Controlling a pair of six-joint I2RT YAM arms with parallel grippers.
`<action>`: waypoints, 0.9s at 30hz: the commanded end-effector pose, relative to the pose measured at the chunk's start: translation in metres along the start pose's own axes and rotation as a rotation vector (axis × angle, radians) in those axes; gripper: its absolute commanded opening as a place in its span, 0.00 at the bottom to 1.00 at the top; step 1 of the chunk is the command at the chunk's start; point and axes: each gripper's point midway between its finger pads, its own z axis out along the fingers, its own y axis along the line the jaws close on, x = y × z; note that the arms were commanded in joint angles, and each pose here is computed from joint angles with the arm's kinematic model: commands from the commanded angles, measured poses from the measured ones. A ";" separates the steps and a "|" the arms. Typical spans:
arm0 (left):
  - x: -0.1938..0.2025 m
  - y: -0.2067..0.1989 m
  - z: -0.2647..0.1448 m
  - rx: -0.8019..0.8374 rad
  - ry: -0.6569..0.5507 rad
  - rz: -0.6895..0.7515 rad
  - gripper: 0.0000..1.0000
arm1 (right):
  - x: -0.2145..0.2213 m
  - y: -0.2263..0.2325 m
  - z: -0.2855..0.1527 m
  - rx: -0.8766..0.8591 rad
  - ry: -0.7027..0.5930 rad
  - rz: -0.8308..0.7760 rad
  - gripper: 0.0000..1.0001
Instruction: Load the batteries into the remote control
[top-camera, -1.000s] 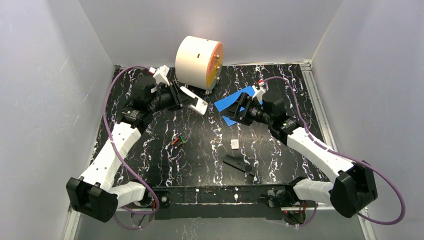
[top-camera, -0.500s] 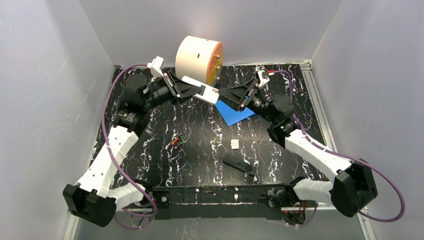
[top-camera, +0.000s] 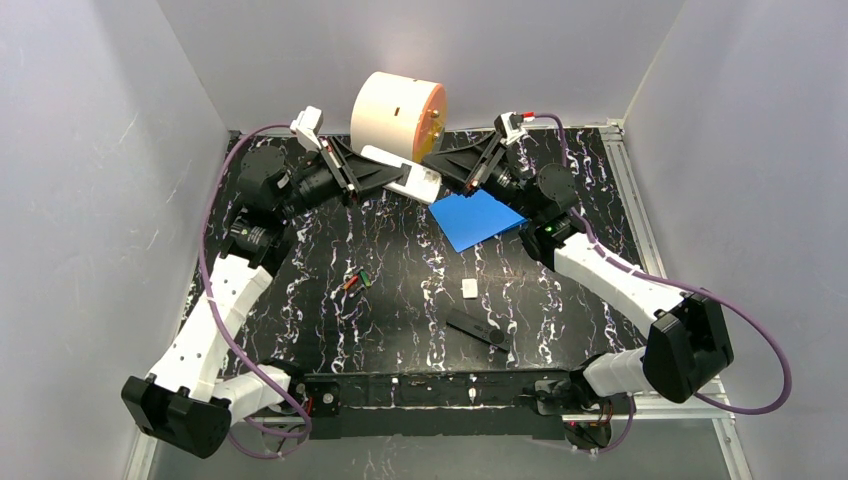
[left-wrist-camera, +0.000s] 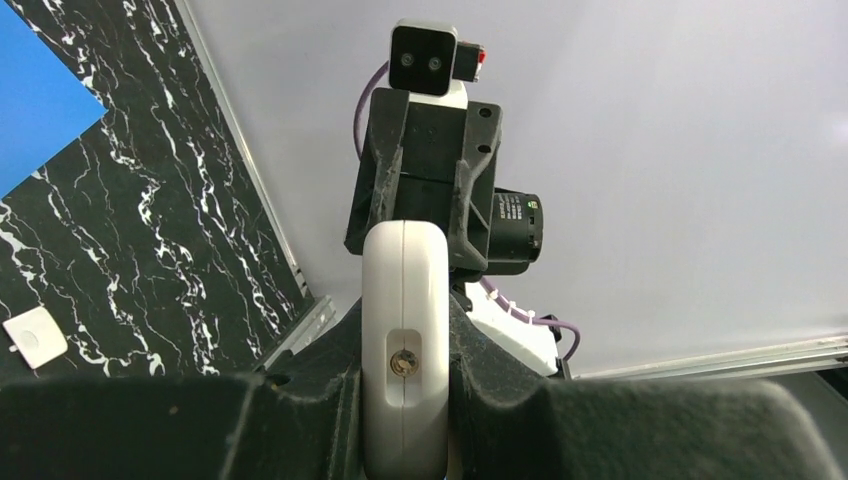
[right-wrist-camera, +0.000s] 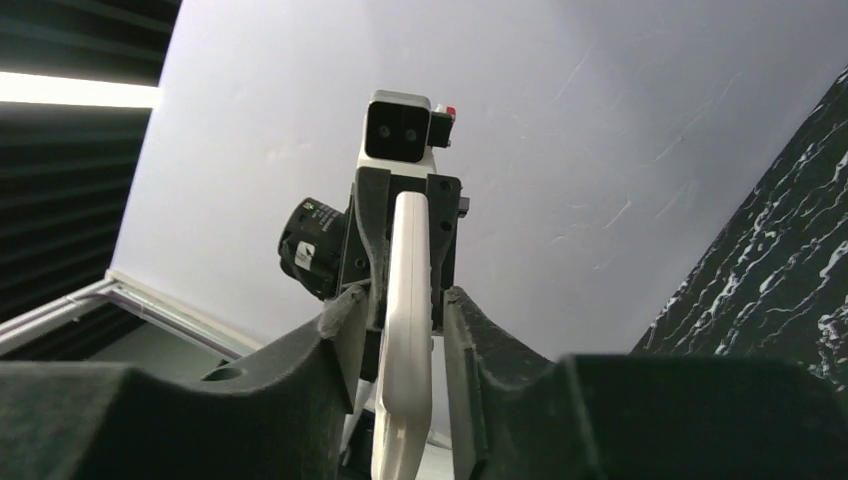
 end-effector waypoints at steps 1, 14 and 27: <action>-0.004 -0.027 -0.007 0.052 -0.023 0.047 0.12 | 0.004 0.043 -0.001 -0.118 0.022 -0.053 0.53; -0.006 -0.028 -0.005 0.059 -0.029 0.026 0.16 | 0.013 0.047 -0.001 -0.149 0.053 -0.056 0.25; 0.016 -0.037 -0.033 0.128 0.251 0.012 0.61 | 0.026 0.030 -0.009 -0.121 0.117 -0.092 0.11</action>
